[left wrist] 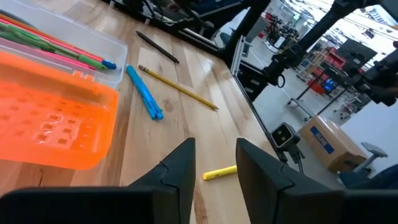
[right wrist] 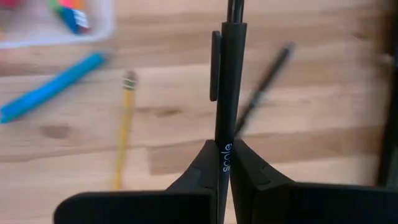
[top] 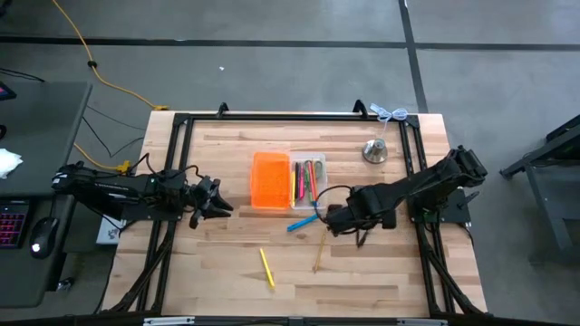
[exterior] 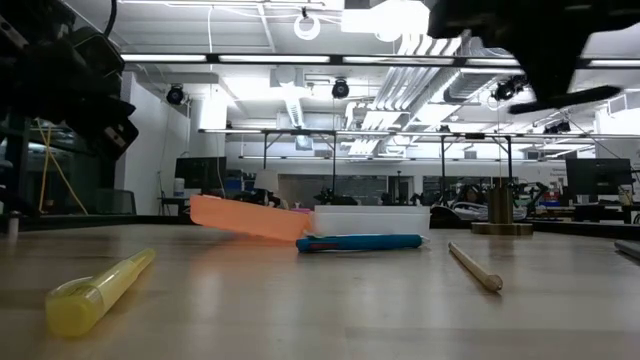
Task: Pick & place school supplies into a supply box
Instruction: Put the right black pen into the supply box
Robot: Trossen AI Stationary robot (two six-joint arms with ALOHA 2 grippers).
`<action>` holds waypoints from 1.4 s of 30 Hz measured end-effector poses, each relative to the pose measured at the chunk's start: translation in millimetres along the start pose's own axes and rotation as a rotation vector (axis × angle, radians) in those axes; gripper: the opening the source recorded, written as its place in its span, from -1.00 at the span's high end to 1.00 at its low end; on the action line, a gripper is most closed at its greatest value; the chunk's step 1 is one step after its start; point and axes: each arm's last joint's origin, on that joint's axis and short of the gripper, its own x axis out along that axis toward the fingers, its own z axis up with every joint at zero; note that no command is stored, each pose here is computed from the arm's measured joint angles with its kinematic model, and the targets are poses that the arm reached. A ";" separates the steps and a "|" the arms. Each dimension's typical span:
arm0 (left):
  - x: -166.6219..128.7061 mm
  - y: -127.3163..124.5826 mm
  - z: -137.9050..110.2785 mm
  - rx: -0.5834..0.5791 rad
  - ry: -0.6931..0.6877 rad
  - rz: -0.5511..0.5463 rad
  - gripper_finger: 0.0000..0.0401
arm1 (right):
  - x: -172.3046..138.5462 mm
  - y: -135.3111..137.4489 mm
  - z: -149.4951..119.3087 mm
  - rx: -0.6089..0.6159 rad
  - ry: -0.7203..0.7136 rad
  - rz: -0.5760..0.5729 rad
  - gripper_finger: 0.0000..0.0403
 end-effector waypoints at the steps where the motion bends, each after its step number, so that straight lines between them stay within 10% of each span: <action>1: 0.0 -0.1 0.1 0.000 0.001 -0.002 0.28 | 0.1 2.8 0.9 -0.006 -0.007 0.027 1.00; 42: -0.2 -1.4 -3.7 -0.036 0.070 -0.075 0.28 | -42.2 84.1 3.0 -0.293 -0.335 0.960 1.00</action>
